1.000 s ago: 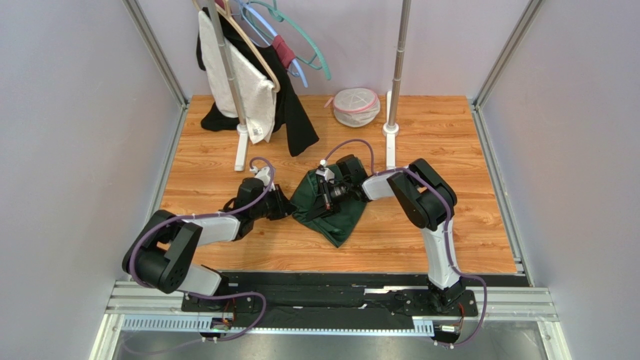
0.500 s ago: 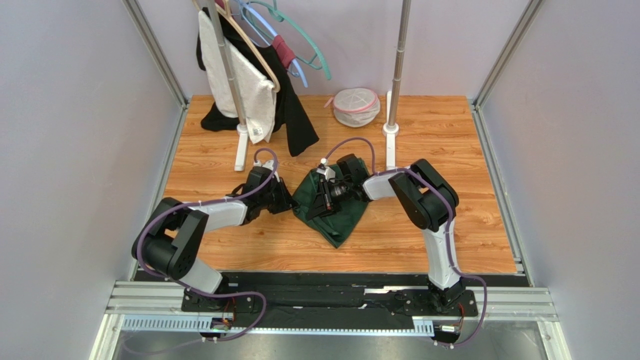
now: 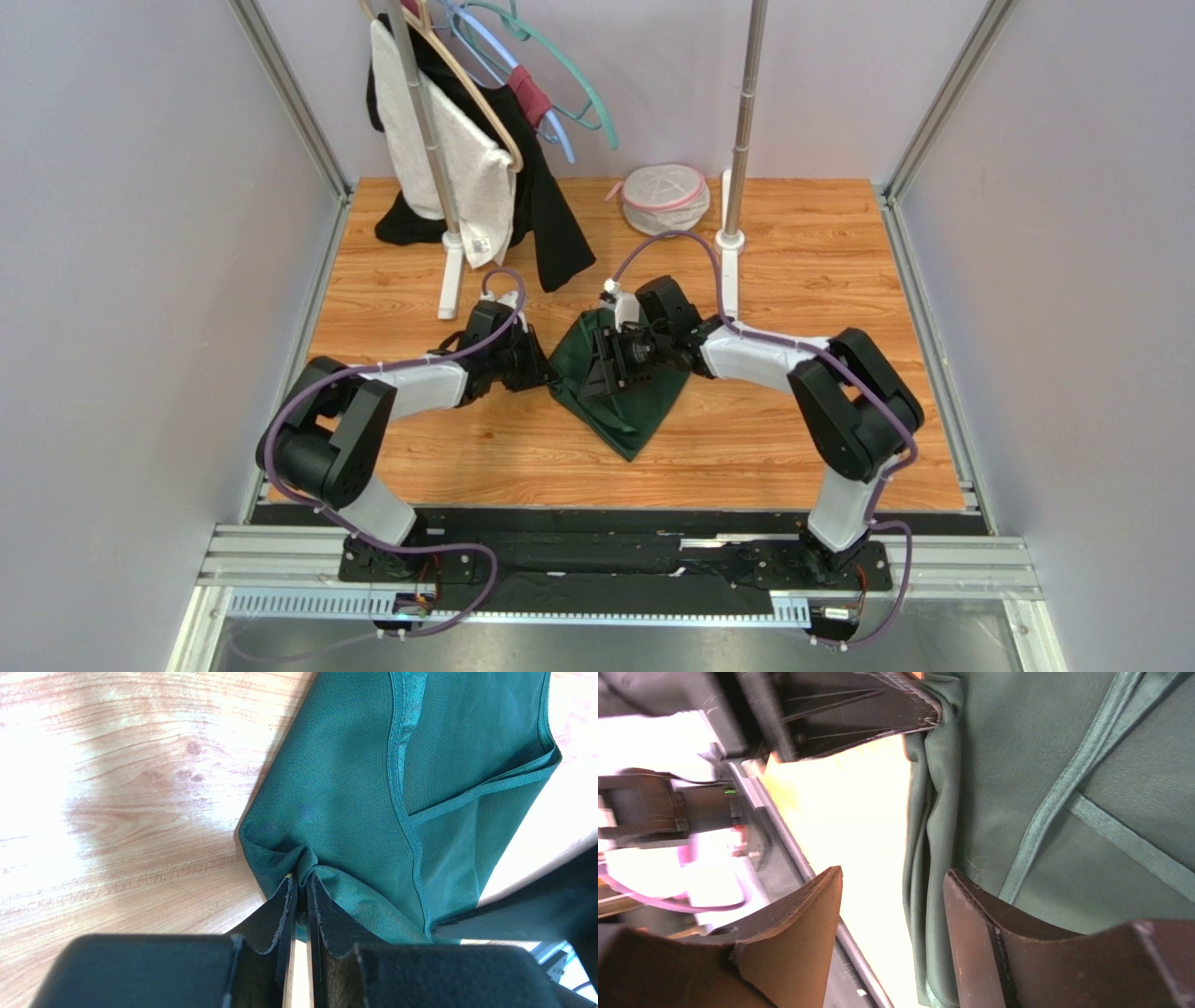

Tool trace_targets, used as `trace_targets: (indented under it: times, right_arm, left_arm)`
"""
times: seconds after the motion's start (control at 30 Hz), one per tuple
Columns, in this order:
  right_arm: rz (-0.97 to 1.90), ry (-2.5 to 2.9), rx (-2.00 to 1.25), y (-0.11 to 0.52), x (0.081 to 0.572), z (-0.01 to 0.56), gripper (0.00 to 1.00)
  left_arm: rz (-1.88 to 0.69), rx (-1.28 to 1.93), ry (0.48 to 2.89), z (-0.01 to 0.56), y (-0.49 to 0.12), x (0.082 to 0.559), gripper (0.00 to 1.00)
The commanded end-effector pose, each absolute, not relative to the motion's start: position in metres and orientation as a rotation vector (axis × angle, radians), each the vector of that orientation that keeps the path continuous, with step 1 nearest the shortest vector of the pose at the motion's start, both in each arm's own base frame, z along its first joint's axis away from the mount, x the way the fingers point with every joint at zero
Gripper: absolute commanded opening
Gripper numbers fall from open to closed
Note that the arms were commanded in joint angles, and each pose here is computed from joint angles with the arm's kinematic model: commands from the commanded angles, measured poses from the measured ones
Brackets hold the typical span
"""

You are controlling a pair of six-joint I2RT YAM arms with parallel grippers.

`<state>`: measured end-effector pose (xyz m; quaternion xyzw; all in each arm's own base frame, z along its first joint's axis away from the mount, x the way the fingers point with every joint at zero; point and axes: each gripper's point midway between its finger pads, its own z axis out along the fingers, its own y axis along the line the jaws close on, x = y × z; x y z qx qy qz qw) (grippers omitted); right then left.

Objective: Fold the napkin, place the utensils inside, and roll it up
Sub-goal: Roll the napkin with the utensil

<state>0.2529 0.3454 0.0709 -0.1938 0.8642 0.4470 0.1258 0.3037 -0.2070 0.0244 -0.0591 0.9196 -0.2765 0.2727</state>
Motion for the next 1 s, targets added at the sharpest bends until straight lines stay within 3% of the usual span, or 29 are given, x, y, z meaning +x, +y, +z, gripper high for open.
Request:
trace_targets:
  times: [0.0, 0.13, 0.33, 0.57, 0.97]
  right_arm:
    - [0.937, 2.414, -0.79, 0.34, 0.243, 0.075, 0.6]
    - [0.5, 2.348, -0.866, 0.33, 0.246, 0.061, 0.6]
    - [0.166, 2.22, -0.881, 0.323, 0.244, 0.064, 0.6]
    - [0.152, 2.073, -0.968, 0.336, 0.227, 0.082, 0.61]
    - [0.125, 2.087, -1.071, 0.338, 0.224, 0.062, 0.64]
  left_arm:
    - [-0.648, -0.136, 2.581, 0.001, -0.194, 0.289, 0.15]
    - [-0.656, -0.133, 2.586, 0.001, -0.195, 0.289, 0.15]
    - [-0.668, -0.125, 2.591, 0.001, -0.197, 0.288, 0.14]
    - [-0.663, -0.124, 2.593, 0.0, -0.196, 0.287, 0.15]
    - [-0.667, -0.127, 2.595, 0.0, -0.196, 0.287, 0.14]
